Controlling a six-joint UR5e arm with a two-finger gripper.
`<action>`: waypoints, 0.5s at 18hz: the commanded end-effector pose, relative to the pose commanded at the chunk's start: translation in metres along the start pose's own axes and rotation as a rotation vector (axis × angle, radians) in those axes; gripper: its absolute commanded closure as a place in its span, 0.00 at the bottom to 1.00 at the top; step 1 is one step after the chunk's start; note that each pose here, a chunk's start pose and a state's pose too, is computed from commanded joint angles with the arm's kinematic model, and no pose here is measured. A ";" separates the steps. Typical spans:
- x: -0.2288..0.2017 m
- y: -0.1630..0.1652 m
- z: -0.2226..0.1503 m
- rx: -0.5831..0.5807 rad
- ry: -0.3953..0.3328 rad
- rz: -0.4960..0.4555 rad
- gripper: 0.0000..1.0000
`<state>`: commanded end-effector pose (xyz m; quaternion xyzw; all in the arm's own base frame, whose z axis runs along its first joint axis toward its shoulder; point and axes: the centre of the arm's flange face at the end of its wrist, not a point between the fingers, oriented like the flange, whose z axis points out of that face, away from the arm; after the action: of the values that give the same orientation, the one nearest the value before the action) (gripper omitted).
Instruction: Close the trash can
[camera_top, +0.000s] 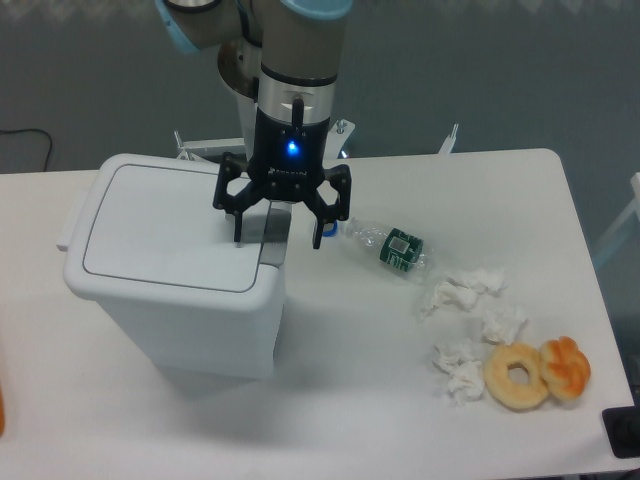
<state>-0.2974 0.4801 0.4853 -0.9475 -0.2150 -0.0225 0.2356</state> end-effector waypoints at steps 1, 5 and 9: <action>-0.001 0.000 0.002 -0.003 0.001 -0.001 0.00; -0.004 -0.001 0.010 -0.014 0.005 -0.005 0.00; -0.005 -0.009 -0.005 0.010 0.001 -0.009 0.00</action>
<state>-0.3058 0.4829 0.4927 -0.9452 -0.2193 -0.0232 0.2406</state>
